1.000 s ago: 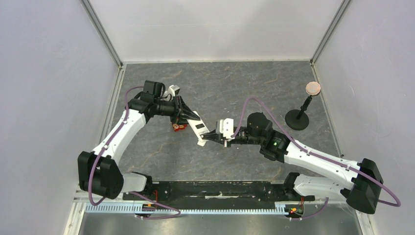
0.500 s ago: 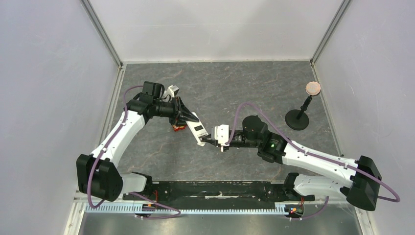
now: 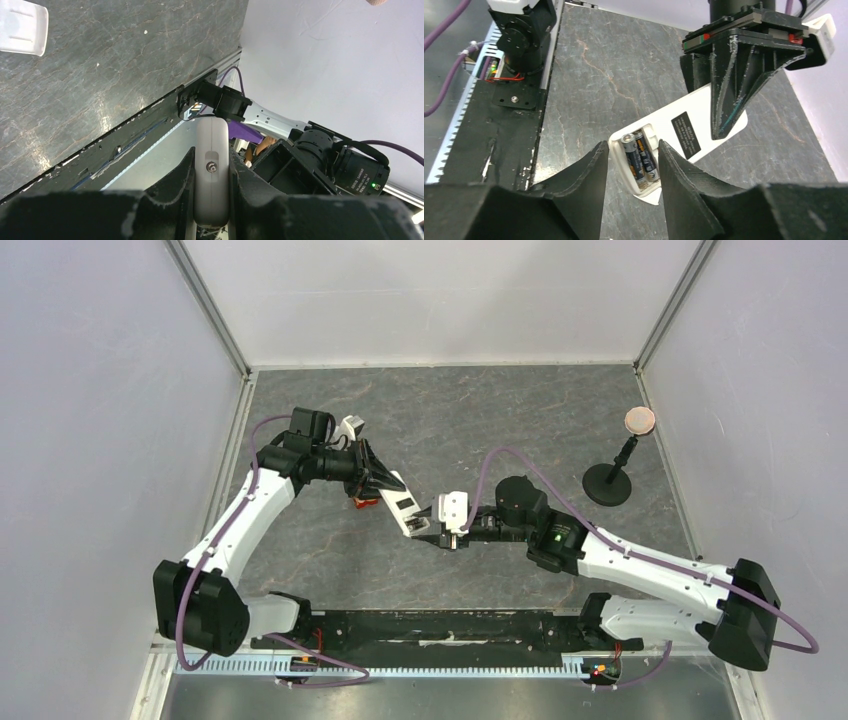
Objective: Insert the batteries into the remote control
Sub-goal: Load the battery into the remote control.
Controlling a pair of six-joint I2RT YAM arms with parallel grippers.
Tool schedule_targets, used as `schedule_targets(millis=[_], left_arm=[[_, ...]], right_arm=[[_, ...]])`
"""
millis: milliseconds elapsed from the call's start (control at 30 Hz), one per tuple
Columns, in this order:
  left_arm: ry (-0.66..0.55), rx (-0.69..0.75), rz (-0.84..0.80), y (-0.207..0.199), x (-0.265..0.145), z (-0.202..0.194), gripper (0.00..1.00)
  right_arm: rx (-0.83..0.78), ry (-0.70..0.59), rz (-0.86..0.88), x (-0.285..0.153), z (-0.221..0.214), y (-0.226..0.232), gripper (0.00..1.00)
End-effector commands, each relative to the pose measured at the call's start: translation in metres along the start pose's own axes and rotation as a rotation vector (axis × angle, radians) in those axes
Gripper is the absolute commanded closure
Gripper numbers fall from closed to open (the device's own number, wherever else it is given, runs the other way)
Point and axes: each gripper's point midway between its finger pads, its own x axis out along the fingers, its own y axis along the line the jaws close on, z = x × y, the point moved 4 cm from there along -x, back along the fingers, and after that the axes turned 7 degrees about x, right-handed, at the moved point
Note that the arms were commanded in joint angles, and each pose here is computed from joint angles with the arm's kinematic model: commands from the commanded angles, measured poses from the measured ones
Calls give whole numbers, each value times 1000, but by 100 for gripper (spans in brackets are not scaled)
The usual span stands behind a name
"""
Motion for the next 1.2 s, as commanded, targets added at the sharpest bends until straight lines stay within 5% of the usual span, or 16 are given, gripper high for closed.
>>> schedule_targets(millis=[0,167,333,400,767,1167], left_arm=[[-19,42,-37,-13,-8,-2,98],[-20,53,-53,-16,-8,0,98],[-13,68,-69,-17,-7,0,98],[-11,77,-77,-18,-7,0,98],[-23,175,-126,-27,-15,-6,98],[-20,187,-141,-30,-18,-10,98]], right_arm=[[27,-70,43,-6,33,7,54],[135,-136,1,-15,64,3,29],[327,-118,-115,-22,84,-11,17],[418,-80,-206,-26,84,-20,2],[928,281,-178,-30,32,-36,2],[1108,158,49,-14,32,-16,2]])
